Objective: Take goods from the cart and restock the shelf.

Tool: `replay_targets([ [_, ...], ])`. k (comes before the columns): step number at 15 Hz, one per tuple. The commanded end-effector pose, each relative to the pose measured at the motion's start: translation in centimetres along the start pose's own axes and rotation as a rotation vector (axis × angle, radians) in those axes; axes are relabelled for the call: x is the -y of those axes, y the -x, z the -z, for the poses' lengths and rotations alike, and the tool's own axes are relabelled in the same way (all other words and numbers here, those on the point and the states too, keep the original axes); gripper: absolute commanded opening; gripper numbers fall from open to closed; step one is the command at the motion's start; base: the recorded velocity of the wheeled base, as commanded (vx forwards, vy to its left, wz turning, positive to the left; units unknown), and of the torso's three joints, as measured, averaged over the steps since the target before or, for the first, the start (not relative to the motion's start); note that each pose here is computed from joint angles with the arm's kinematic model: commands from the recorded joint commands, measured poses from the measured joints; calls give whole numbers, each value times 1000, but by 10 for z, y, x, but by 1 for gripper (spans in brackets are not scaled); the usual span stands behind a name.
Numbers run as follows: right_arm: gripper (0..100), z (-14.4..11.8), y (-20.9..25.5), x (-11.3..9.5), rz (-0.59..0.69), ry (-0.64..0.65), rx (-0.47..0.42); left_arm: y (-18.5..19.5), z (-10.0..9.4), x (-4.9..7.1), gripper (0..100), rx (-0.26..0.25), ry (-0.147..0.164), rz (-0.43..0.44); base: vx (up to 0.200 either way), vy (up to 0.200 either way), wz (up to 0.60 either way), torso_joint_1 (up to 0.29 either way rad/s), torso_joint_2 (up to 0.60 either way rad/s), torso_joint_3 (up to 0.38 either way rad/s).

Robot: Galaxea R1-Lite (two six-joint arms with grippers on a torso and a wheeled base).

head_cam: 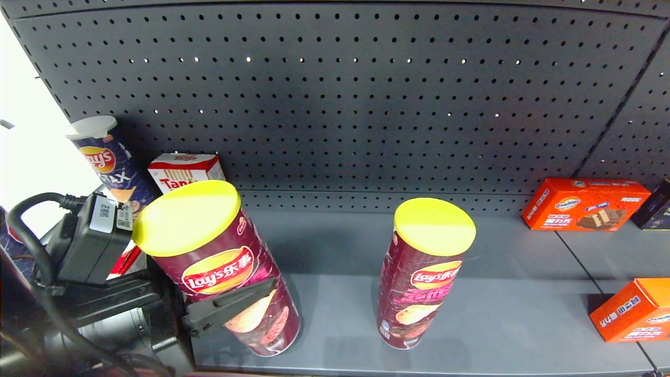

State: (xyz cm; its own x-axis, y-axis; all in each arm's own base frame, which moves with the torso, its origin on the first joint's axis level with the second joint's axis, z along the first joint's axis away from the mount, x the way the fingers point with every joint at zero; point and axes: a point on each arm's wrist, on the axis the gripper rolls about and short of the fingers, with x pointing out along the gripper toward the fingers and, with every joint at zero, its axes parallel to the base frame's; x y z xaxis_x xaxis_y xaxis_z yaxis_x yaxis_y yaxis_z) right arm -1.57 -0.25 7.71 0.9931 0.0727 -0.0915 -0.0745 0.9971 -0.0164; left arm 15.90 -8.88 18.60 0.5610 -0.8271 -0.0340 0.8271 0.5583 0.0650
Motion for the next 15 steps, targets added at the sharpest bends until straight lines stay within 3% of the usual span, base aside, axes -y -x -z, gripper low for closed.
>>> replay_targets([
  [1, 100, 0, 0, 0, 1, 1, -6, 0, 1, 0, 0, -3, 1, 1, 0, 0, 0, 0, 0, 0],
  [4, 100, 0, 0, -1, 45, -4, -4, -2, -5, -1, 0, 13, -1, 6, 0, 0, 0, 0, 0, 0],
  [6, 100, 2, 7, -2, 112, -12, 89, -6, -12, -4, 0, 32, 5, 10, 0, 0, 0, 0, 0, 0],
  [7, 100, 2, 7, -2, 112, -12, 89, -6, -12, -4, 0, 32, 5, 10, 0, 0, 0, 0, 0, 0],
  [8, 100, 2, 7, -2, 108, -12, 87, -10, -25, -7, 0, 57, 1, 7, 0, 0, 0, 0, 0, 0],
  [11, 100, 2, 7, -2, 108, -12, 87, -13, -31, -8, 0, 28, 36, 16, 0, 0, 0, 0, 0, 0],
  [13, 100, 2, 7, -2, 108, -12, 87, -15, -35, -9, 0, 27, 39, 20, 0, 0, 0, 0, 0, 0],
  [15, 100, 2, 7, -2, 108, -12, 87, -29, -48, -15, 0, -7, 51, 25, 0, 0, 0, 0, 0, 0],
])
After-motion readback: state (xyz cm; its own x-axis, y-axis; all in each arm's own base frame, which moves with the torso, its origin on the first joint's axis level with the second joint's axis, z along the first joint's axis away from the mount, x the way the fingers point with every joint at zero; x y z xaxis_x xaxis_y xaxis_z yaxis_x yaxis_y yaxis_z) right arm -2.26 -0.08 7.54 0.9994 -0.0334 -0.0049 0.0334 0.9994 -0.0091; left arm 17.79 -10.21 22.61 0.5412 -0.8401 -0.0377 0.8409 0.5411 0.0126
